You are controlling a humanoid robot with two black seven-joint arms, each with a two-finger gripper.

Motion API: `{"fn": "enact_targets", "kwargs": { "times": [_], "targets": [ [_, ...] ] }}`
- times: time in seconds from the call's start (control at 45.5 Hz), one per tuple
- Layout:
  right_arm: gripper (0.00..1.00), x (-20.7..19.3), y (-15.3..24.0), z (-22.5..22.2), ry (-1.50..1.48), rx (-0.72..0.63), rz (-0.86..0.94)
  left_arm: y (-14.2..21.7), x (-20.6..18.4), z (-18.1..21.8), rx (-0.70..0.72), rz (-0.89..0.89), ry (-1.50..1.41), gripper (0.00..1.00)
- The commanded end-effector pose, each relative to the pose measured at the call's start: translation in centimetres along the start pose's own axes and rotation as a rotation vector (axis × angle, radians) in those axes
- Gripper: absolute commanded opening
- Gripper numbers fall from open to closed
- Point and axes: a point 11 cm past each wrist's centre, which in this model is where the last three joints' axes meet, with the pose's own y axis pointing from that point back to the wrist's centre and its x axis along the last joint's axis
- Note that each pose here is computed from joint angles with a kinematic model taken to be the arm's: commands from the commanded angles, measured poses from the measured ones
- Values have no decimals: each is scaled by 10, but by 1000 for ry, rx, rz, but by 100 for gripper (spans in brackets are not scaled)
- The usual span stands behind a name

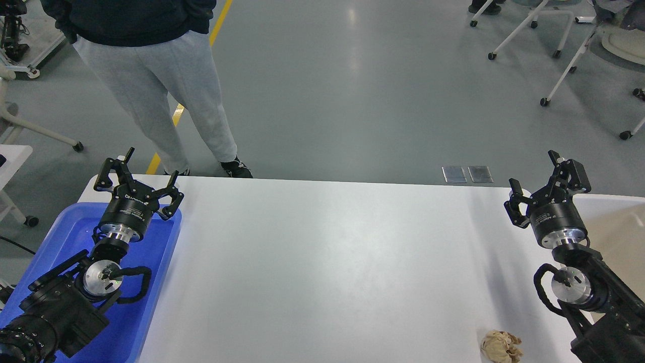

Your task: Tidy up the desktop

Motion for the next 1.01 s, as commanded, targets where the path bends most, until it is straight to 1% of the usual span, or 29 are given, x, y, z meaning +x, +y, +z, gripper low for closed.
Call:
{"fn": "enact_targets", "kwargs": {
  "times": [0.0,0.417,0.483,0.527,0.571,0.615,0.681,0.791,0.988],
  "targets": [
    [99,2,1,0,2,-2,4,0,0,0,-1,0,1,100],
    [99,0,-1,-4,-9,16,2,0,0,1,-12,2,1,100],
    [99,-8,0,-10,-15,34,-30,0,0,1,-12,2,1,100],
    [99,-18,1,-23,-13,63,-75,0,0,1,-12,2,1,100],
    [99,-18,4,-32,12,65,-102,0,0,1,-12,2,1,100],
    [99,-19,8,-39,42,51,-136,0,0,1,-11,1,2,100],
    [99,-28,11,-36,64,-9,-180,0,0,1,-12,2,1,100],
    [99,-28,21,-29,102,-101,-212,0,0,1,-12,2,1,100],
    [99,-38,43,-35,202,-194,-312,0,0,1,-12,2,1,100]
  ]
}}
